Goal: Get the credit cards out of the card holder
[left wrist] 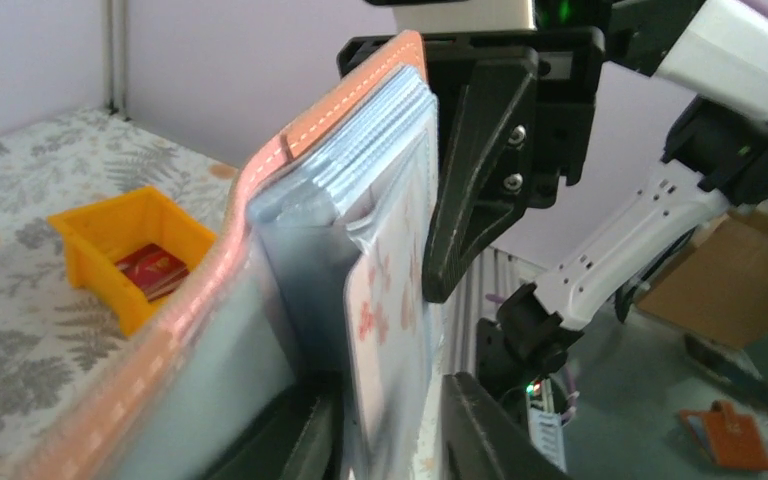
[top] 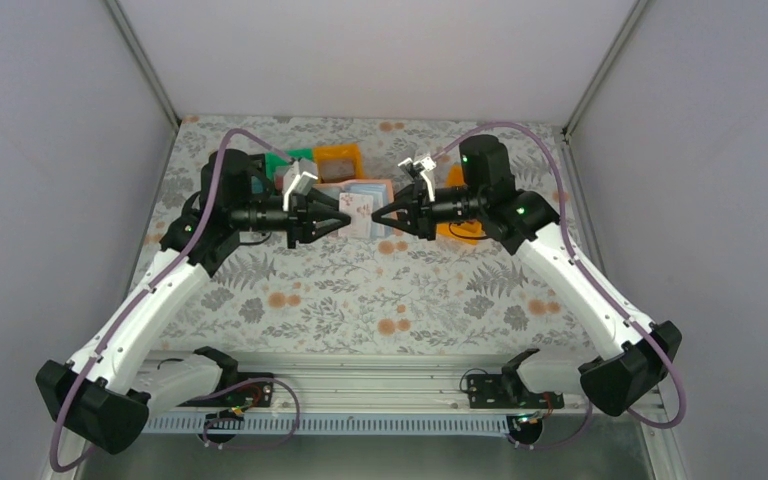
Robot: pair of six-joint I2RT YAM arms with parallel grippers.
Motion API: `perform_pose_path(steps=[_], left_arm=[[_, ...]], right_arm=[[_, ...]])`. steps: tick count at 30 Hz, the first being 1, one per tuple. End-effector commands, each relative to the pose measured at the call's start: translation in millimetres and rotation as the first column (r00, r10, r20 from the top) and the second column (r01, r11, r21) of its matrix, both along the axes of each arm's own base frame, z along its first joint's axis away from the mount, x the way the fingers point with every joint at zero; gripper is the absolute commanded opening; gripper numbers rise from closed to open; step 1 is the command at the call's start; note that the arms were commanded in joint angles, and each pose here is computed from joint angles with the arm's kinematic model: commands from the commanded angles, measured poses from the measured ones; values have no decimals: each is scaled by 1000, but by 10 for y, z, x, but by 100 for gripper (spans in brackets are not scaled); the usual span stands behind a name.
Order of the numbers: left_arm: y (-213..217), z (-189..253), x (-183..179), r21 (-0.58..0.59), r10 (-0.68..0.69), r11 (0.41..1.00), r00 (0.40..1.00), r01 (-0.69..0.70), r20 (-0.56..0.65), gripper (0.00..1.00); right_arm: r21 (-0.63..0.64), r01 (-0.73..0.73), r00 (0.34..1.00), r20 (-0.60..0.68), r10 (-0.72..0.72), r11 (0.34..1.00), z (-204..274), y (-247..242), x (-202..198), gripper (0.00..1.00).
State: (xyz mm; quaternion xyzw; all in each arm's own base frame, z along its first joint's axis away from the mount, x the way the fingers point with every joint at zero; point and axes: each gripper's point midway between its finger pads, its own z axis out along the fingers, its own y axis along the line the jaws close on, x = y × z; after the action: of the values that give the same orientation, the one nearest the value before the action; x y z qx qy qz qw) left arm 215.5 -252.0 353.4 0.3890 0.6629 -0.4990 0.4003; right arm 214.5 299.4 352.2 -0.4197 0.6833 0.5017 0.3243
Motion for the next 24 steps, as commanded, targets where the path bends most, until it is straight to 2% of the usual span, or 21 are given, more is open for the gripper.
perform_pose_path(steps=[1,2,3,12,22,24], left_arm=[[-54,73,-110,-22,-77,997,997,78,29,16],[-54,84,-118,-23,-83,996,996,83,28,7],[-49,102,-125,-24,-82,996,996,83,28,3],[83,59,-76,-13,-42,999,999,42,-8,2],[46,89,-84,-41,-71,997,997,70,-12,2],[34,76,-42,-42,-52,998,998,51,-27,2]], right_arm=[[88,-99,991,97,90,991,322,47,-165,4],[88,-98,991,101,89,991,329,45,-169,4],[86,-96,991,104,87,992,325,38,-168,4],[27,-2,999,37,1,1000,1,-183,-28,4],[62,-58,998,34,55,996,73,-173,-111,4],[62,-52,998,28,50,997,65,-163,-87,15]])
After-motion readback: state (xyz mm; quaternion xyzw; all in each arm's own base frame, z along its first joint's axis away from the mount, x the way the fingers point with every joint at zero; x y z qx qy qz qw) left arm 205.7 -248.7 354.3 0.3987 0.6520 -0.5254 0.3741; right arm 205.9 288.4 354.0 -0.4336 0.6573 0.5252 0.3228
